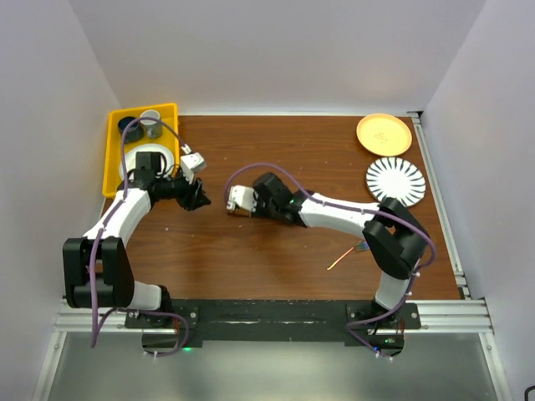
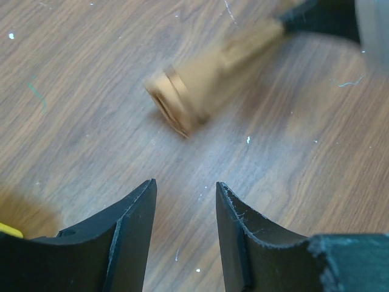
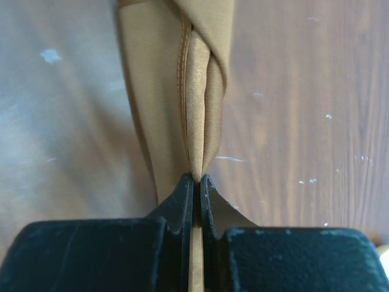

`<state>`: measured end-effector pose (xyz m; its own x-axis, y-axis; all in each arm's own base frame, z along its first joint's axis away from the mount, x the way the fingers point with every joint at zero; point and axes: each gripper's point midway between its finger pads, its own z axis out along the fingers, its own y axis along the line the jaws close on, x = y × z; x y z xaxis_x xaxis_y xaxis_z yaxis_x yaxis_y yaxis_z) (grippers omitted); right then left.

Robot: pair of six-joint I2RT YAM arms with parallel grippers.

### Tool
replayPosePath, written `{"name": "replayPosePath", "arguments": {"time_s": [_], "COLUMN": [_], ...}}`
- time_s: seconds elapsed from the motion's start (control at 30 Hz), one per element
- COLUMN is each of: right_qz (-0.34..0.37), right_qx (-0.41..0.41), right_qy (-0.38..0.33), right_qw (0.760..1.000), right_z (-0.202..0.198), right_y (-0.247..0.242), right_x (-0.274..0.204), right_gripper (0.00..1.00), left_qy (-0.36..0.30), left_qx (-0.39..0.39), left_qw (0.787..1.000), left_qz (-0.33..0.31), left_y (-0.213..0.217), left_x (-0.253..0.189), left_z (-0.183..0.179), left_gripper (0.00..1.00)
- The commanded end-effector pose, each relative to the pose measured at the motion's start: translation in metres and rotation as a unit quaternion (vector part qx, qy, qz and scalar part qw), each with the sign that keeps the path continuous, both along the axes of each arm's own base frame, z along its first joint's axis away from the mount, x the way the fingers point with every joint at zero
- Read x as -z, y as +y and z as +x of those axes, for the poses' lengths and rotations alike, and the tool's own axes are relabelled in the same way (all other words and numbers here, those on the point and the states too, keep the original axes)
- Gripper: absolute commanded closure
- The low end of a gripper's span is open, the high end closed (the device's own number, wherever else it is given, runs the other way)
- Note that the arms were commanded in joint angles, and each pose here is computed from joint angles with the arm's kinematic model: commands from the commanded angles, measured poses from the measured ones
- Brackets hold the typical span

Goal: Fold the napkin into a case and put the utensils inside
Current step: Turn over the smaller rectangle folded napkin at the center of the board.

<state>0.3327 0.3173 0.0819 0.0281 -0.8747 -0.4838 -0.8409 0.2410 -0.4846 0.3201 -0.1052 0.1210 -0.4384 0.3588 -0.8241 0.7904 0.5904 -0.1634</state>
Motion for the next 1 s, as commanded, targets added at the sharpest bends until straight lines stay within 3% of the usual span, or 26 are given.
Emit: {"name": "replayPosePath", "arguments": {"time_s": [0.0,0.4,0.7,0.83,0.97], "right_qz": [-0.019,-0.013,-0.003,0.013,0.024], "right_qx": [-0.012,-0.033,-0.059,-0.068,-0.069], "right_qy": [-0.085,-0.189,-0.268,-0.274,-0.285], "right_qw": [0.996,0.981,0.962,0.959,0.956], "right_z": [-0.002,-0.056,-0.090,-0.104,-0.109], "right_y": [0.010,0.017,0.022,0.025,0.025], "right_x": [-0.013,-0.024,-0.019,-0.020,-0.024], "right_gripper": [1.00,1.00,1.00,1.00,1.00], "left_qy": [-0.019,-0.017,-0.043,-0.071,-0.081], "left_qx": [-0.002,-0.002,0.058,0.134,0.211], "left_qw": [1.000,1.000,0.997,0.988,0.974], "left_qz": [-0.010,-0.013,0.006,0.007,0.002], "left_y": [0.003,0.004,0.002,-0.006,-0.015], "left_x": [-0.015,-0.009,-0.004,0.003,0.012], "left_z": [0.010,0.003,-0.011,-0.032,-0.056], "left_gripper": [0.51,0.51,0.49,0.47,0.25]}}
